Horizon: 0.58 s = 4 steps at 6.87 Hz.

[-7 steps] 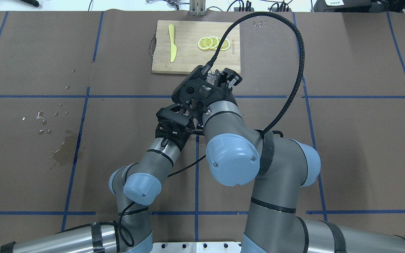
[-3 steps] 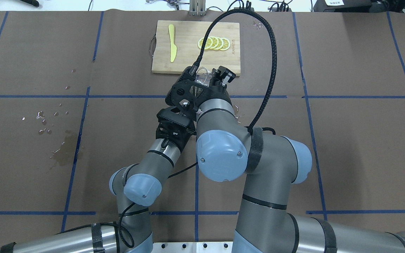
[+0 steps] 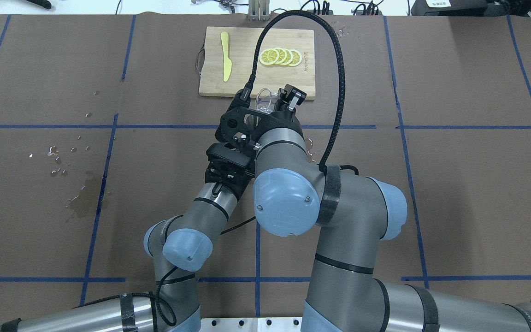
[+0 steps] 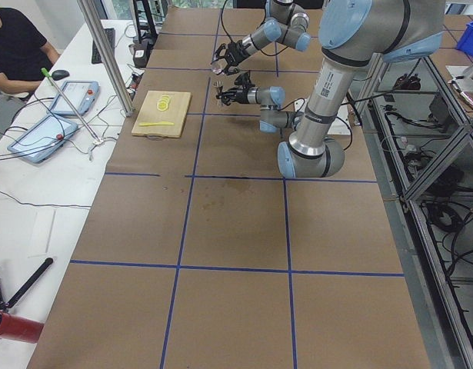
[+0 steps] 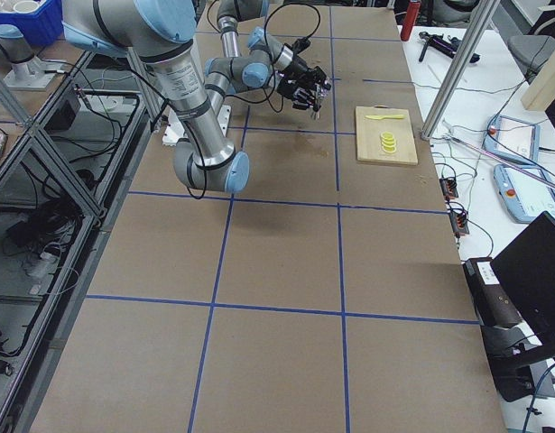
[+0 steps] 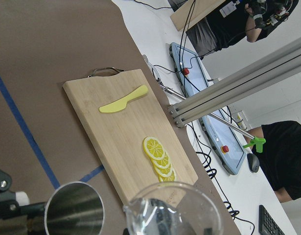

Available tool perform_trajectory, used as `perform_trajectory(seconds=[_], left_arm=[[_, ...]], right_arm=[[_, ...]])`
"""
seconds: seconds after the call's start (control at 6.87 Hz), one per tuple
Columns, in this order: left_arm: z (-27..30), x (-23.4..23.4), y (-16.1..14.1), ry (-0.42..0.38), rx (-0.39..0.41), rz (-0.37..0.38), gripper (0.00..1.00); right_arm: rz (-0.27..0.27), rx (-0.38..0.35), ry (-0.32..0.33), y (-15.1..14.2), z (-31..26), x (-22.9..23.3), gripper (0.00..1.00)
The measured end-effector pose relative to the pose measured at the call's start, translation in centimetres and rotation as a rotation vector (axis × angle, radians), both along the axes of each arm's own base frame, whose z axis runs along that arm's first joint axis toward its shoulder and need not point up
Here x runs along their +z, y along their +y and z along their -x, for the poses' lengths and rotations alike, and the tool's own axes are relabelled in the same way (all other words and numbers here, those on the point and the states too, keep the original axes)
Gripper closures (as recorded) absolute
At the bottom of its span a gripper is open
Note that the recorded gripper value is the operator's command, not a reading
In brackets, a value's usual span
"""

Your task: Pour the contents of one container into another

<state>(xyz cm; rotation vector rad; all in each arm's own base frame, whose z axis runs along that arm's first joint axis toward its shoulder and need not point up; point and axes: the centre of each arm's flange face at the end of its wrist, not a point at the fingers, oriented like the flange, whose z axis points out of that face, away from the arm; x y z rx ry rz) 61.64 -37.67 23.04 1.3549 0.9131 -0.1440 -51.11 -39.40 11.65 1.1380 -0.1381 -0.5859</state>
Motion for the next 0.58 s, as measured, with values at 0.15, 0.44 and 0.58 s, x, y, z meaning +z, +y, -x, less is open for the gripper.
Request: perform_trajectory(seconds=[0.15,0.44,0.58], left_arm=[[0.0,-0.06,0.02,0.001,0.0,0.0,1.0],[0.01,-0.13,0.03,0.003,0.001,-0.001,1.0],[0.01,-0.15,0.03,0.003,0.002,-0.001,1.0]], right_arm=[[-0.009,-0.011,0.029,-0.06,0.09,0.01,0.77],[-0.031,-0.03,0.095,-0.19,0.25,-0.05,0.77],[-0.044,-0.033,0.134,-0.28,0.21,-0.24,0.77]])
